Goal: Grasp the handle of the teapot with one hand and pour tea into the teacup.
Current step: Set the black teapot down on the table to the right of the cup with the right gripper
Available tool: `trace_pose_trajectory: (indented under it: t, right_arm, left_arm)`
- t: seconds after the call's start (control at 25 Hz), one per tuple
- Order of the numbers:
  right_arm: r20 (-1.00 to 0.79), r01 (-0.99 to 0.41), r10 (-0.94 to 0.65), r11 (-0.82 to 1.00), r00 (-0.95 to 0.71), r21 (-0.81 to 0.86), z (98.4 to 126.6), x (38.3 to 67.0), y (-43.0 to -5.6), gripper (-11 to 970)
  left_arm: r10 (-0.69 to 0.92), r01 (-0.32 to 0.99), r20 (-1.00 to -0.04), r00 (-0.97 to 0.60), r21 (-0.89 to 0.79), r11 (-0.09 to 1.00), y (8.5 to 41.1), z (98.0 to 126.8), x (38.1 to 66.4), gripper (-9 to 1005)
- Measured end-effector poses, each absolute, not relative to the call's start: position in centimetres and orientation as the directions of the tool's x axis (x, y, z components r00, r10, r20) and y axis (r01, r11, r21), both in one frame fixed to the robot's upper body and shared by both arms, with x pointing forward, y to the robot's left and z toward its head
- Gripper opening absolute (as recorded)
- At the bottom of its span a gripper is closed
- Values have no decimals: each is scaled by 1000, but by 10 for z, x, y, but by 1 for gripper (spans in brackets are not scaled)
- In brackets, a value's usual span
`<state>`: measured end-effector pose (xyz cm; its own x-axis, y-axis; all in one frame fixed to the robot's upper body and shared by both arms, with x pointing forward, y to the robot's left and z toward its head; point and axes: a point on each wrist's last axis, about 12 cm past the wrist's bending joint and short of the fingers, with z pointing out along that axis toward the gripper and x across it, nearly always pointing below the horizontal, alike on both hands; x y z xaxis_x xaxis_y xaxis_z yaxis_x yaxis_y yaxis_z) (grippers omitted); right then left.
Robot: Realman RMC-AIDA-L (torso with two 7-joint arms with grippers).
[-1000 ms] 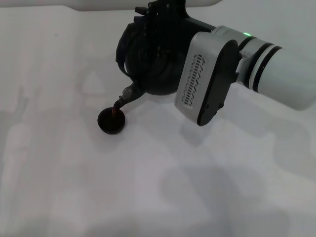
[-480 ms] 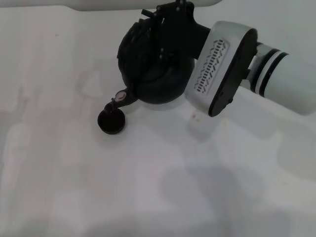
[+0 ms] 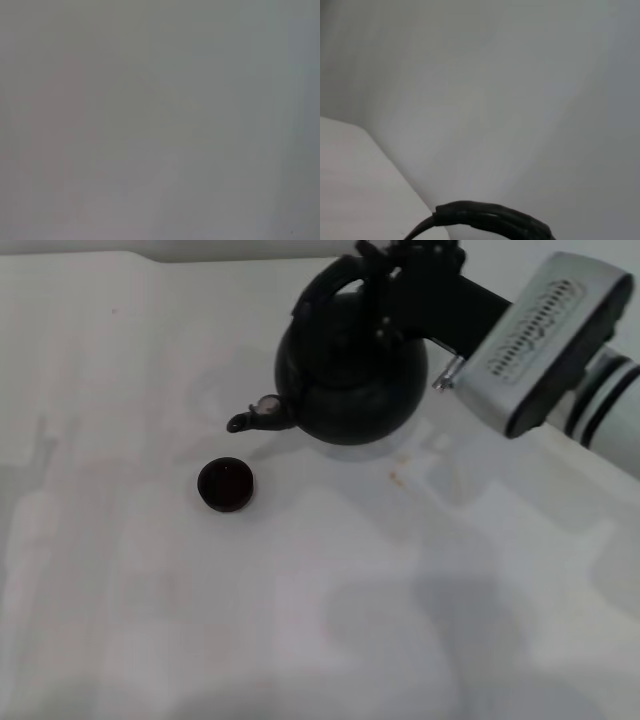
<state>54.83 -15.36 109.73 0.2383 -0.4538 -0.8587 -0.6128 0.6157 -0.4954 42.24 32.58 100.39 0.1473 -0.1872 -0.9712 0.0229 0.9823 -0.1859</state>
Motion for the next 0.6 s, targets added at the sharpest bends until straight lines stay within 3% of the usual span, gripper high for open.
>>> trace_pose_trajectory:
  t: [0.6]
  right_arm:
    - [-985, -521, -153, 849, -78, -90, 1076, 525, -212, 99]
  left_arm:
    - [-184, 23, -971, 149, -183, 983, 327, 1005, 424, 877]
